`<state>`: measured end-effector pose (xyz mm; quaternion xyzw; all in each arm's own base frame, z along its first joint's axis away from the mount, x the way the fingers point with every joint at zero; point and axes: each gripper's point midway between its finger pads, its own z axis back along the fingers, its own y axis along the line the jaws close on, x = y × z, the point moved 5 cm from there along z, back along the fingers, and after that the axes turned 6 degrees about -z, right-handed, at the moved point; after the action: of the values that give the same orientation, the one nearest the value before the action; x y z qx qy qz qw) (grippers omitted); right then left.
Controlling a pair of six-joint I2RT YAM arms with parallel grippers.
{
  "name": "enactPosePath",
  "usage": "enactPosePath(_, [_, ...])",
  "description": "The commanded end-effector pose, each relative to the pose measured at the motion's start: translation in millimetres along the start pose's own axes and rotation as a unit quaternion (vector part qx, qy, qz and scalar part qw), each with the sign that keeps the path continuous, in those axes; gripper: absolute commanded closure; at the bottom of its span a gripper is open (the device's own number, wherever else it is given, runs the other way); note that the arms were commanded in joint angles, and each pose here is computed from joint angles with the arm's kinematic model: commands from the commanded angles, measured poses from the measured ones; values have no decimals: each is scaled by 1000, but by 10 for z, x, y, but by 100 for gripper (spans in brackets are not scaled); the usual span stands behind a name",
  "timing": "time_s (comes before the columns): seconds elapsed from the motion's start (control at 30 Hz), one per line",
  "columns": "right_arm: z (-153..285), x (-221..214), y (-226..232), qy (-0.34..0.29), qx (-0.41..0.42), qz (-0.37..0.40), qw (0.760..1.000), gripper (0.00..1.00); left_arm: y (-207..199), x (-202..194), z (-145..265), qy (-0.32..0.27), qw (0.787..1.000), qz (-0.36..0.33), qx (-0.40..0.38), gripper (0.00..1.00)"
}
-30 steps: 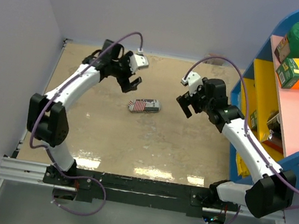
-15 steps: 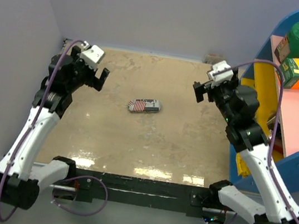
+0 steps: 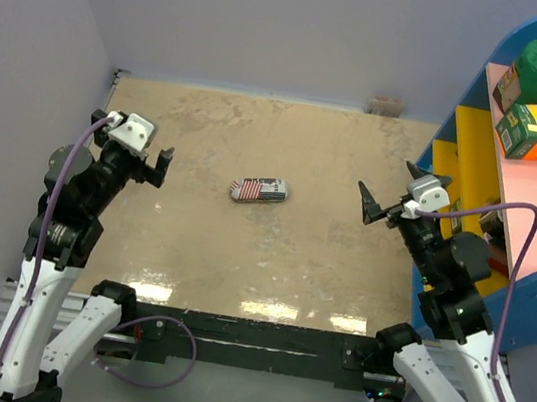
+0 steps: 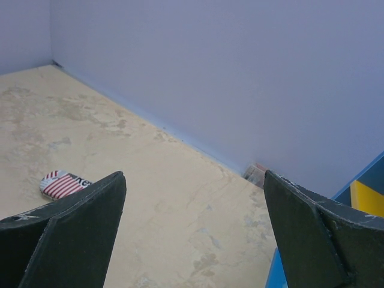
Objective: Organize the sunglasses
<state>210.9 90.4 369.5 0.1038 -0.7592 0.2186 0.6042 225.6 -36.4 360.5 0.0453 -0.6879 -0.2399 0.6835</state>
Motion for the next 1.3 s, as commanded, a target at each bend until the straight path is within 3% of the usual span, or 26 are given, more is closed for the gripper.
enactPosePath(0.0, [52, 165, -1, -38, 6, 11, 999, 1, -57, -36, 114, -1, 1000, 11, -8, 0])
enactPosePath(0.37, [83, 142, 4, -31, 13, 20, 999, 1, -95, -285, 217, 18, 1000, 5, 15, 0])
enactPosePath(1.27, [30, 49, 10, -19, 8, 7, 1000, 1, -141, -314, 189, 10, 1000, 27, 2, 0])
